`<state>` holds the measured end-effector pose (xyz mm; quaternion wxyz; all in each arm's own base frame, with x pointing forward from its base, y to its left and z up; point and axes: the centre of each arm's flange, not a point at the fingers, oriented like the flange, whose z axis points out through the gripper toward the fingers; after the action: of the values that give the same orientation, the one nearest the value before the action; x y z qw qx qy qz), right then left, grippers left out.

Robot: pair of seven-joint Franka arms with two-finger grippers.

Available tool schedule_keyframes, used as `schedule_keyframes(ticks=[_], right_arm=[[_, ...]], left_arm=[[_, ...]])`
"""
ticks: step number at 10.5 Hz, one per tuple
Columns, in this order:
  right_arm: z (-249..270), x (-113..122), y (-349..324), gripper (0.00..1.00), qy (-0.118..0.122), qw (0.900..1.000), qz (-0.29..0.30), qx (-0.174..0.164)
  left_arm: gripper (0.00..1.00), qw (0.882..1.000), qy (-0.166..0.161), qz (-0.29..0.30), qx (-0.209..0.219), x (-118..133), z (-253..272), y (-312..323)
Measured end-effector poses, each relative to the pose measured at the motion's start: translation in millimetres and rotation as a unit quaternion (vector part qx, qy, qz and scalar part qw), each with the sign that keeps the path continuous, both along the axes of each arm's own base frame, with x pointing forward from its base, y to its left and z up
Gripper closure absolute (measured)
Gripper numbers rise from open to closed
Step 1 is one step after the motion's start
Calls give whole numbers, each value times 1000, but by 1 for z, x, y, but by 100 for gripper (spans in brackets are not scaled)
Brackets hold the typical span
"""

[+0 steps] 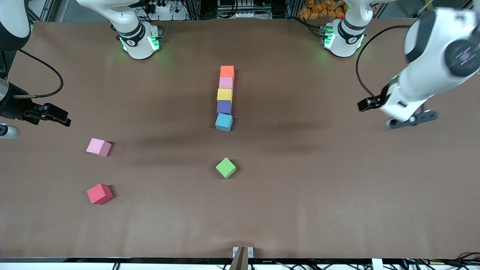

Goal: Arrange blocks into number 1

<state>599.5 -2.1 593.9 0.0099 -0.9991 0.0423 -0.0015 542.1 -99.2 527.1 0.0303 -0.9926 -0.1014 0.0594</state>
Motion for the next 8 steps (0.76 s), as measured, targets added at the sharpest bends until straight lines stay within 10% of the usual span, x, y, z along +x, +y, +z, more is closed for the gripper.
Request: schedule_keyframes(ticks=[4, 8], right_arm=[[2, -3, -3, 0, 9, 1000, -2, 0], [1, -3, -5, 0, 10, 1000, -4, 0]], left_arm=[[0, 996, -87, 5, -22, 12, 84, 8], [0, 989, -100, -107, -27, 9, 119, 7]])
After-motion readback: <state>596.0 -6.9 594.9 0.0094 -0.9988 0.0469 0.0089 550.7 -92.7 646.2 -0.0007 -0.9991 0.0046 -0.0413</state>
